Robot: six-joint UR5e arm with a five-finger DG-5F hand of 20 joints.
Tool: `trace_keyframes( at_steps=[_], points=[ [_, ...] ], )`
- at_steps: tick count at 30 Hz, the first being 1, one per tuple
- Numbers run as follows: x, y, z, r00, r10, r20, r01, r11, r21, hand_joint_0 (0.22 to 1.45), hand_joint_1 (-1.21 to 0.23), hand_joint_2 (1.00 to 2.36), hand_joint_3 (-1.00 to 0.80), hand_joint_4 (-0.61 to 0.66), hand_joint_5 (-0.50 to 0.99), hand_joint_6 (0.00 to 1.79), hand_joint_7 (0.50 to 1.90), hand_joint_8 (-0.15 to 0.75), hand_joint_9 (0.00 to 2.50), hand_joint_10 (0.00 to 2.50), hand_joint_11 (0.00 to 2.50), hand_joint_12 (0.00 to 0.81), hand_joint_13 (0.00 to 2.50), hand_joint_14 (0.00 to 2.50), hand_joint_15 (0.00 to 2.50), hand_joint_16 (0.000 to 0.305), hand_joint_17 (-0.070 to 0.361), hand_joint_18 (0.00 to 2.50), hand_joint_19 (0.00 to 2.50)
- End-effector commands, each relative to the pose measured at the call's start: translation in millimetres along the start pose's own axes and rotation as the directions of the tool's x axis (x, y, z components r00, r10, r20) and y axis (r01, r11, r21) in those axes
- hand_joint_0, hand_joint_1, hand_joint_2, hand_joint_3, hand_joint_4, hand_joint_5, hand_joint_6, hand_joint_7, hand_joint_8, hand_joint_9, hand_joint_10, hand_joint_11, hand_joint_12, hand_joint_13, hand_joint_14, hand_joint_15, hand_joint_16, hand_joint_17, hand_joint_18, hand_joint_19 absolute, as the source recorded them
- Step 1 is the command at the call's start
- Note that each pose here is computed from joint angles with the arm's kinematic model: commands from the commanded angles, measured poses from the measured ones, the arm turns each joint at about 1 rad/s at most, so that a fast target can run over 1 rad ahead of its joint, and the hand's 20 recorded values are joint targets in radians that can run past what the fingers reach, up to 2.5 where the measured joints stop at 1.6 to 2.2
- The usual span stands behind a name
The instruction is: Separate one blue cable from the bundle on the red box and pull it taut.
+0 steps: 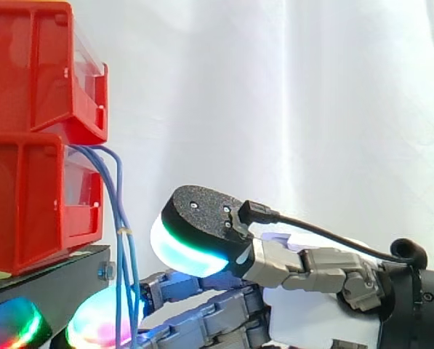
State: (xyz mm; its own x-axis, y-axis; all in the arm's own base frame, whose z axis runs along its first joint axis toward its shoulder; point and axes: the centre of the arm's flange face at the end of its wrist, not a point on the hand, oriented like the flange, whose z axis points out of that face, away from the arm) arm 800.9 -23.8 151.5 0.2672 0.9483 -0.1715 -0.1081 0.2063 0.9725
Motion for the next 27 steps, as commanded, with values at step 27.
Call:
trace_keyframes(
  at_steps=[27],
  points=[
    [26.1, 25.6, 0.8, 0.9944, 0.106, -0.003, -0.106, 0.9942, -0.02, 0.57, -0.77, 1.01, -0.28, 0.11, -0.13, 0.77, 0.9, 0.333, 1.05, 0.01, 0.5, 0.411, 0.79, 0.01, 0.27, 0.054, 0.122, 0.59, 0.07]
  ],
)
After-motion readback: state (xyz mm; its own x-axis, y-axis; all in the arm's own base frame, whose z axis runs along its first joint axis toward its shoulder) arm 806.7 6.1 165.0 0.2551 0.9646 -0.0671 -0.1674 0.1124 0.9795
